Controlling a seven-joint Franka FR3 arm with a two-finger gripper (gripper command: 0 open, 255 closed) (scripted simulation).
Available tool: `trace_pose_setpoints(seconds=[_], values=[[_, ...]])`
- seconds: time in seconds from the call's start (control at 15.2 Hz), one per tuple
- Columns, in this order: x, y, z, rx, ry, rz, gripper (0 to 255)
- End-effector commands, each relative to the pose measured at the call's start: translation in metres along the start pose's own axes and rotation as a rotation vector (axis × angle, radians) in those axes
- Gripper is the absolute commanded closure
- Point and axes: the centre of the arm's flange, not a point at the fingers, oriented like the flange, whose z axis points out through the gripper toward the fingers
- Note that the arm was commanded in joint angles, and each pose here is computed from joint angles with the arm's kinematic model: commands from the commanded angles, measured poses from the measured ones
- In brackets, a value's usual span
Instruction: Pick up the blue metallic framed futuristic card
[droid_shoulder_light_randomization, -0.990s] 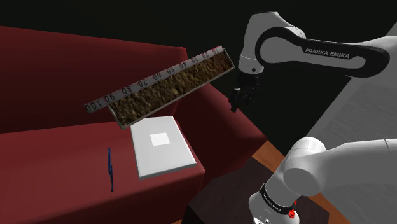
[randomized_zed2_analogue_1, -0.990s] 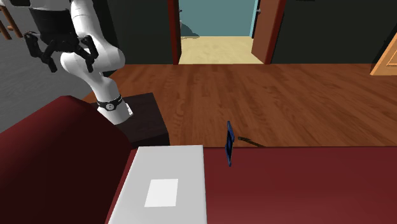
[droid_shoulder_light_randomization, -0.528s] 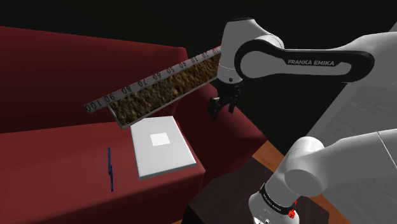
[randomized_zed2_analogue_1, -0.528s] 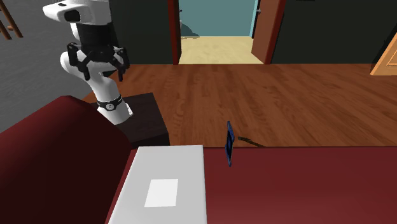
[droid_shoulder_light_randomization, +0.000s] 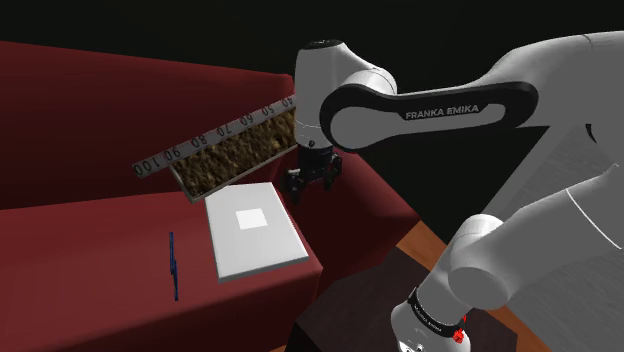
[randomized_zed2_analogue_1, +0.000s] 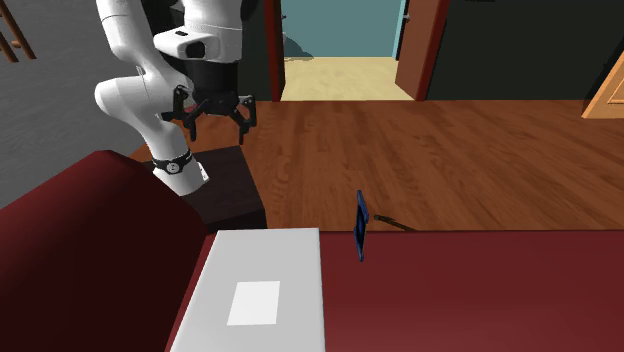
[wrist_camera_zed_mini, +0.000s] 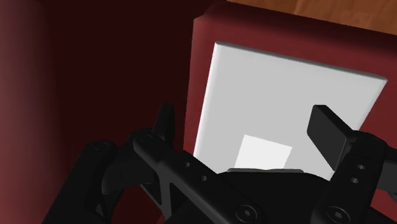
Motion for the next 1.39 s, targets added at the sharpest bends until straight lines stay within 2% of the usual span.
trace_pose_setpoints(seconds=[0.0,1.32], values=[[0.004,-0.027,0.004,-0.008,0.007,0.016,0],[0.070,-0.289,0.062,-0.101,0.076,0.158,0]])
